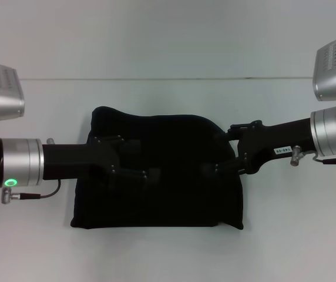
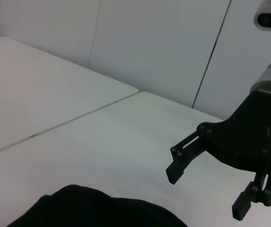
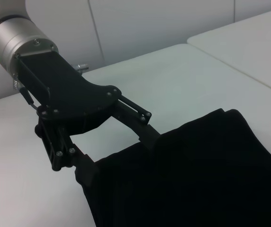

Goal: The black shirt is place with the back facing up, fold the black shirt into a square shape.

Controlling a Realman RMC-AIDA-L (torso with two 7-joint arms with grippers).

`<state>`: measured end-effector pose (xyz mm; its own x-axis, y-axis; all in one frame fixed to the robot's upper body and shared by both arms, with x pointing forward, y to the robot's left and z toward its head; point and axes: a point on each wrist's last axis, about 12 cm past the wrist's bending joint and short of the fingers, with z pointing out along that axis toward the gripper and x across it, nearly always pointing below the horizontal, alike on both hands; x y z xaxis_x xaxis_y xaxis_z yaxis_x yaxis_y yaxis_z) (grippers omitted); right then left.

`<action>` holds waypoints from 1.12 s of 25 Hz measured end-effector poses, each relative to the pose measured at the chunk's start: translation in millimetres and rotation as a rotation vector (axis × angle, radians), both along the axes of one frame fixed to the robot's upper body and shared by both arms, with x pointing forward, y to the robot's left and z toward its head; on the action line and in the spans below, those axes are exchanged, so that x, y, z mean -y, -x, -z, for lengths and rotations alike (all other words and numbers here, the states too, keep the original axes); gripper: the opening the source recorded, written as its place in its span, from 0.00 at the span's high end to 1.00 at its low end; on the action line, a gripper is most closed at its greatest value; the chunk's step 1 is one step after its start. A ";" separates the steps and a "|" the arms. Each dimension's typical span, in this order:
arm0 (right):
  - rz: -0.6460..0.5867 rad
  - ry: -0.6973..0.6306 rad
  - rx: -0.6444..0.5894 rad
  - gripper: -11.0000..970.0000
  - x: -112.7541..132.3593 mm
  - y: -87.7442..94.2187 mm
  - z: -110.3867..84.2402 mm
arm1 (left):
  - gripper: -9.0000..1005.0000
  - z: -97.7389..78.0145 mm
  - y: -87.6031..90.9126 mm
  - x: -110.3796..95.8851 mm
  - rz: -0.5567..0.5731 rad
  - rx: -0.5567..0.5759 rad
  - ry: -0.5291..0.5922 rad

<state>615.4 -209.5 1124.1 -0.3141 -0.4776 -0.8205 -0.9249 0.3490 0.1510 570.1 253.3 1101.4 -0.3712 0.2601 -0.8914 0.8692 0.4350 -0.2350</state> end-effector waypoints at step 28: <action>0.020 0.007 0.016 0.02 0.5 -3.1 -0.1 | 0.06 7.1 2.9 -6.4 -0.054 -0.011 -0.005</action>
<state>618.5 -209.9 1124.2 -0.3106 -0.4767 -0.8223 -0.9199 0.3686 0.1338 567.2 259.7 1094.3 -0.3944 0.2441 -0.8859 0.8421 0.4820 -0.2421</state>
